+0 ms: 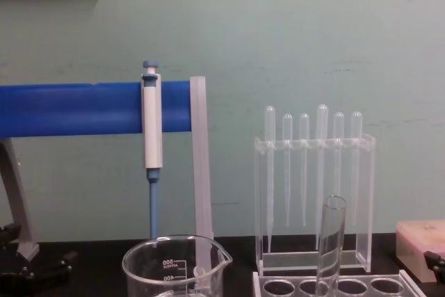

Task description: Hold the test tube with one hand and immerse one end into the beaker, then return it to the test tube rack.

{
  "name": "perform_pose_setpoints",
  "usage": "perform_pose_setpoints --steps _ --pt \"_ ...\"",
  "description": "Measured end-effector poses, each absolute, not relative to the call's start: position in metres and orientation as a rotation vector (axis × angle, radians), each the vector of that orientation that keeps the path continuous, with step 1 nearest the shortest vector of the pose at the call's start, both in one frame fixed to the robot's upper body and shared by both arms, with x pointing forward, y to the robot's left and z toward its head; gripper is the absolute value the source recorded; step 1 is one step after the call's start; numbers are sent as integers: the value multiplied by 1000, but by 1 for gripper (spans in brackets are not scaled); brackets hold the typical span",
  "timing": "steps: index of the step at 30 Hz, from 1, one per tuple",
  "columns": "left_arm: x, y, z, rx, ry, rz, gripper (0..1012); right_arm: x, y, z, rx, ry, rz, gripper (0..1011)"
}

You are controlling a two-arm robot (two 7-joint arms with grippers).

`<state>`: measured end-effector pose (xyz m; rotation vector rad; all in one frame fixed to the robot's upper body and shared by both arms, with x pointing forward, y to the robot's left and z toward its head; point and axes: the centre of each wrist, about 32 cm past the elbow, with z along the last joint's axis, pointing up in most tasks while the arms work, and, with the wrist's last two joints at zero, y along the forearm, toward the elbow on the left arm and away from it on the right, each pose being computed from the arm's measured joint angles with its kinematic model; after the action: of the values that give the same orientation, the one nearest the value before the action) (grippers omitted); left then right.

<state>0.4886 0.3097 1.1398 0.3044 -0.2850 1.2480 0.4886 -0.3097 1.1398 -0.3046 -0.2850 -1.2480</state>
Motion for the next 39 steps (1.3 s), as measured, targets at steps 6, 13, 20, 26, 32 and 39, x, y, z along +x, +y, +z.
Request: perform_pose_setpoints --steps 6,13,20,26,32,39 --pt "489 310 1140 304 -285 1248 1000 489 -310 1140 -305 -285 -1248 1002" --pt "489 310 1140 304 -285 1248 1000 489 -310 1140 -305 -285 -1248 1002" --pt "489 310 1140 305 -285 1248 1000 489 -310 1140 -304 -285 -1248 1002" --pt "489 310 1140 304 -285 1248 1000 489 -310 1140 -305 -285 -1248 1002" --pt "489 310 1140 305 -285 1248 1000 489 -310 1141 -301 -285 -1250 1000" --pt "489 310 1140 304 -285 1248 1000 487 -308 1151 -270 -294 -1242 1002"
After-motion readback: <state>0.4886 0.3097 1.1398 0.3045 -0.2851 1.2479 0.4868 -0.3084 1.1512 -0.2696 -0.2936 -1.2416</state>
